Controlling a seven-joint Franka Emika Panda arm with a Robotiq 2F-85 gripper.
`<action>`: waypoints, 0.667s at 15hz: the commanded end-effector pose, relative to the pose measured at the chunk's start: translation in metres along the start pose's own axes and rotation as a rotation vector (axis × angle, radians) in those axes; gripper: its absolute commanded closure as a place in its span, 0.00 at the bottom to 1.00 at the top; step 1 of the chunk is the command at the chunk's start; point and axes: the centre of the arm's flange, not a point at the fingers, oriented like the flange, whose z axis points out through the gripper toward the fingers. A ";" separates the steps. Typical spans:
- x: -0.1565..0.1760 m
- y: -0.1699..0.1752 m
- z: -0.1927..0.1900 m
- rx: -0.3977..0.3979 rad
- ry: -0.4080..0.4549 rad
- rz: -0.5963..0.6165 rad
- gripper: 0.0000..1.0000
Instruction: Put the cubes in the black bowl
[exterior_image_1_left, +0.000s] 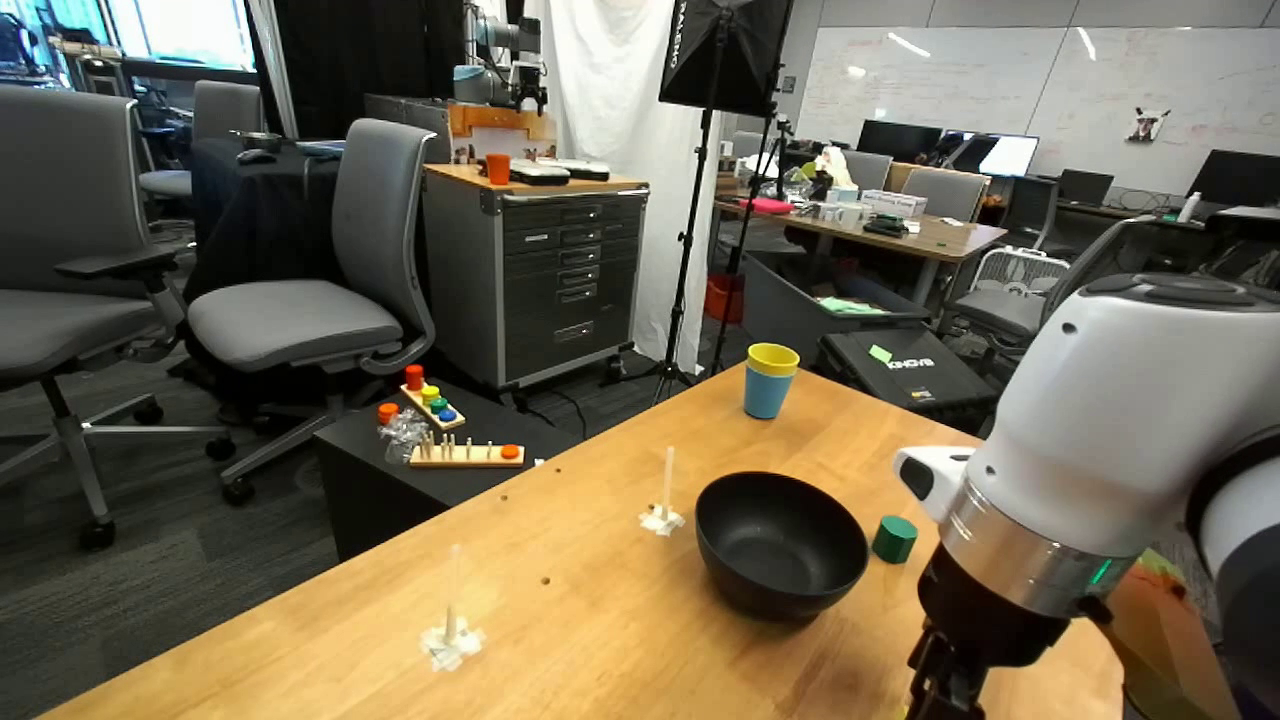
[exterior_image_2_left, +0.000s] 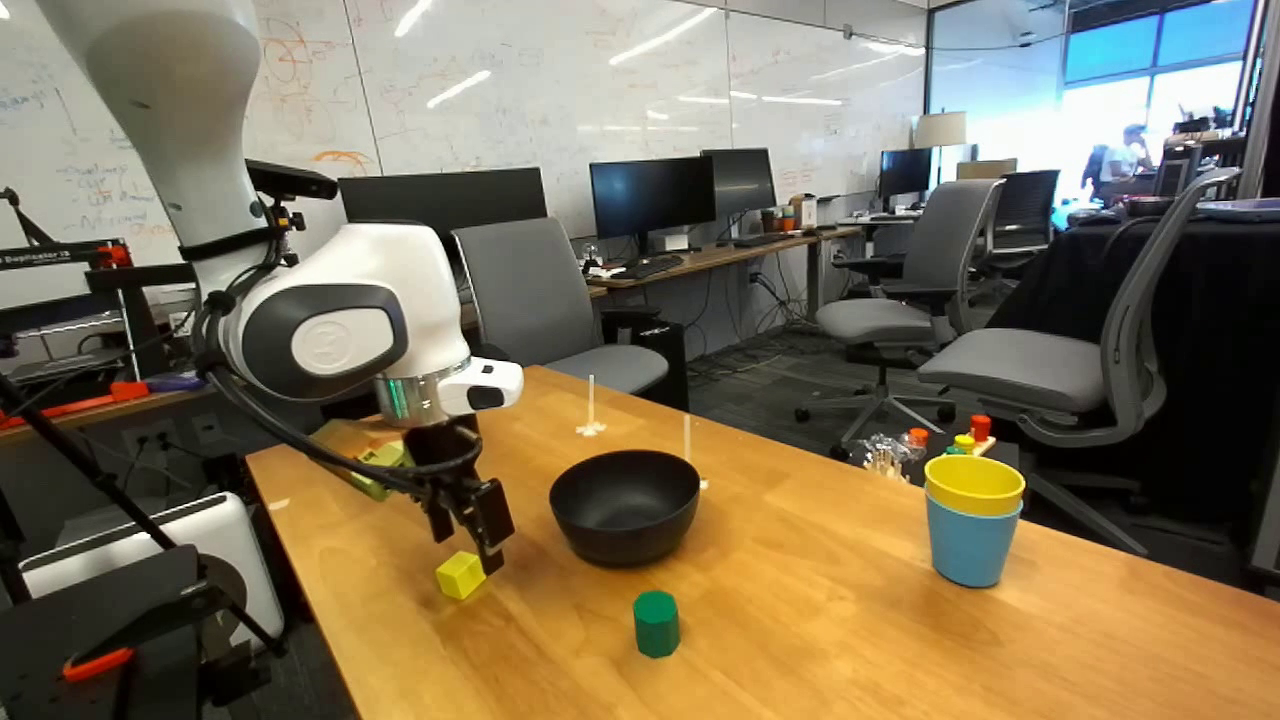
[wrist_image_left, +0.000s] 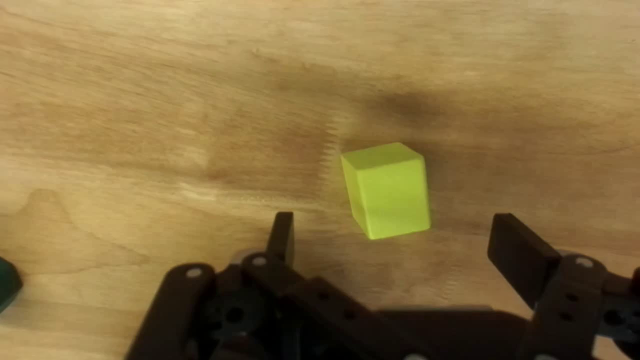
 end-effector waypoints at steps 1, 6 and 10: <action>0.008 -0.007 0.011 -0.015 0.001 -0.008 0.00; 0.007 -0.013 0.015 -0.014 -0.011 -0.019 0.49; 0.007 -0.013 0.008 -0.018 -0.019 -0.002 0.81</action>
